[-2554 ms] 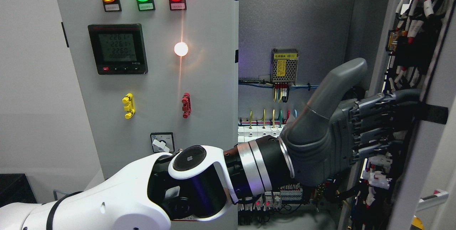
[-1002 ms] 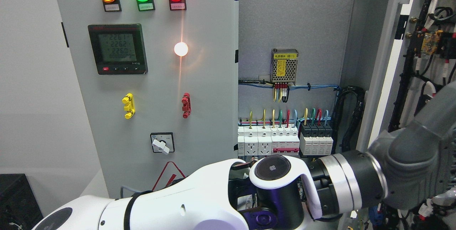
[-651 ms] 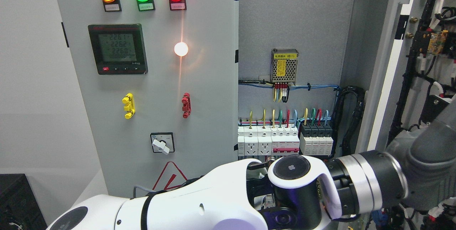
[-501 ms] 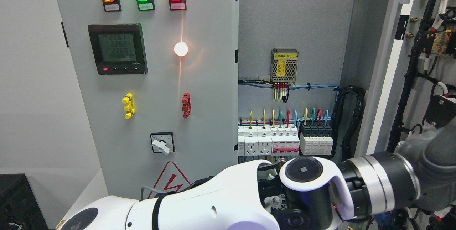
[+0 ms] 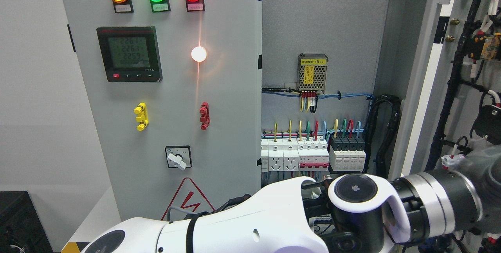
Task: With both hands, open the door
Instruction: 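Keep pushing the door wider with the left forearm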
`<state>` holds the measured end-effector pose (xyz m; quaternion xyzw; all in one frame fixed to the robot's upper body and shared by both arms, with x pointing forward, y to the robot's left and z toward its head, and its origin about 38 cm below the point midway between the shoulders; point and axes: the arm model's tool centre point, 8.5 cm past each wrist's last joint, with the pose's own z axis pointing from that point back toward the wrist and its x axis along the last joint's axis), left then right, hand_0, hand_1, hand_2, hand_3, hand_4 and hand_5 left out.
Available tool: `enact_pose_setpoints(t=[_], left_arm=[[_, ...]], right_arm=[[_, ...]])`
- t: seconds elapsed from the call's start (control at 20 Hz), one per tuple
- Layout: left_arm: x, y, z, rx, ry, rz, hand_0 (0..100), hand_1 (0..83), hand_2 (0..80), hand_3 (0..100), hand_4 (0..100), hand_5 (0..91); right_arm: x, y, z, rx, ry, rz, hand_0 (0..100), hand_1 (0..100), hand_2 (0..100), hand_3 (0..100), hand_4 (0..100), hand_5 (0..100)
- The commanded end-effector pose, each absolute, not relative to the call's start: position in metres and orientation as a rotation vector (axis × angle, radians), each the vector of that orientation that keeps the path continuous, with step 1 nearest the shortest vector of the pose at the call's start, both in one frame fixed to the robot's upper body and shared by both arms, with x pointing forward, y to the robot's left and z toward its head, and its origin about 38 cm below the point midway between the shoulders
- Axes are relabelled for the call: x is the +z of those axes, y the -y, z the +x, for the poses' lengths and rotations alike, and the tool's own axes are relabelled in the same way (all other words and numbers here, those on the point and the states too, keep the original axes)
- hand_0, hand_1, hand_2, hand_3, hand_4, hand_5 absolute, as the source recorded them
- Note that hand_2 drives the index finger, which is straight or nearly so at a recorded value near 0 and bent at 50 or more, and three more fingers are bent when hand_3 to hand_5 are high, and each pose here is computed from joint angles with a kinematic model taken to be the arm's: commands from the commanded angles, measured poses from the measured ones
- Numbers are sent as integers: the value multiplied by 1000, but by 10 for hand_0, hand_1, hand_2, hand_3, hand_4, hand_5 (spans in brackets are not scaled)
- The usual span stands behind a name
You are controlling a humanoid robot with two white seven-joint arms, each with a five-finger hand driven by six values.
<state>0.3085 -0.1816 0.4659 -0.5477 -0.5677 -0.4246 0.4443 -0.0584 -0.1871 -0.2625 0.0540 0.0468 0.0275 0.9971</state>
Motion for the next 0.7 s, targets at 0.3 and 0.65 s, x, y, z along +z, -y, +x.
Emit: enact_pose_setpoints(t=[0.3, 0.65], left_arm=[[471, 197, 305, -1065, 1412, -1345, 0, 0, 0, 0, 0, 0], [471, 194, 300, -1082, 1413, -1353, 0, 0, 0, 0, 0, 0]], right_arm=[[-262, 187, -58, 32, -93, 108, 191, 0, 0, 0, 0, 0], [-262, 187, -58, 33, -93, 108, 190, 0, 0, 0, 0, 0]])
